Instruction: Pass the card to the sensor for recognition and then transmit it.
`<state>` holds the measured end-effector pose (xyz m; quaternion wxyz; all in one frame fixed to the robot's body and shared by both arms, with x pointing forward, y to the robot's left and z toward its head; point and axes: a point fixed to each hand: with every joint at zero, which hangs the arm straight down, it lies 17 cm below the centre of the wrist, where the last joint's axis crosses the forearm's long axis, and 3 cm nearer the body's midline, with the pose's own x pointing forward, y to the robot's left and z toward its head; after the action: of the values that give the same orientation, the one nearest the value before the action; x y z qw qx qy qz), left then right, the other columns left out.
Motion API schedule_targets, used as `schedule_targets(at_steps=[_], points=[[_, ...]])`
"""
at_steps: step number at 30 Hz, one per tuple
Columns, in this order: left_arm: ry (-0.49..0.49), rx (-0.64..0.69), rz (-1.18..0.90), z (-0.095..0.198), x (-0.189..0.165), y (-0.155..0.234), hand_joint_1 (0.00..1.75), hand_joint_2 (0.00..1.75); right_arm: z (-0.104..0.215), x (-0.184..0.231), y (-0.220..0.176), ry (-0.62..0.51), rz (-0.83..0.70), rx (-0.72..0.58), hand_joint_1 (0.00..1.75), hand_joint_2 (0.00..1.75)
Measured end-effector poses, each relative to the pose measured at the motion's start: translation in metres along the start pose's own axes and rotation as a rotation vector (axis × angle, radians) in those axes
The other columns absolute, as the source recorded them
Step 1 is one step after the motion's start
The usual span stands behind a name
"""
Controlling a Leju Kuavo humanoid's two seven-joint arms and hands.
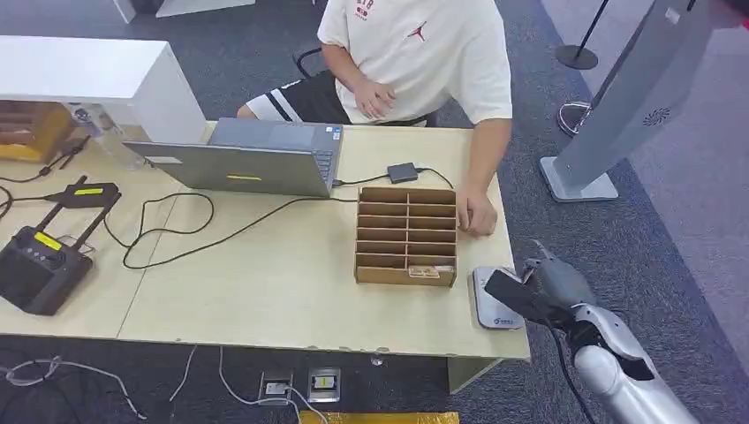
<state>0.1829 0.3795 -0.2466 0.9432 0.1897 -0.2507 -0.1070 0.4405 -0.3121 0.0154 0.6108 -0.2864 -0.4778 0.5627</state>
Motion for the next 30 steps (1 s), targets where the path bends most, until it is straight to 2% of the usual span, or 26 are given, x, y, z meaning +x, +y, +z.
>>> schedule_targets(at_steps=[25,28,30], points=[[0.001,0.007,-0.003,-0.001,-0.001,0.005,0.0,1.75,-0.001,0.016,0.007,-0.019,-0.023,0.005,1.75,1.75],[0.001,0.009,-0.004,-0.001,-0.001,0.005,0.0,1.75,-0.007,0.019,-0.023,-0.04,-0.027,-0.059,1.75,1.75],[-0.001,0.012,-0.007,-0.001,-0.001,0.006,0.0,1.75,-0.015,0.021,-0.065,-0.063,-0.01,-0.147,1.75,1.75]])
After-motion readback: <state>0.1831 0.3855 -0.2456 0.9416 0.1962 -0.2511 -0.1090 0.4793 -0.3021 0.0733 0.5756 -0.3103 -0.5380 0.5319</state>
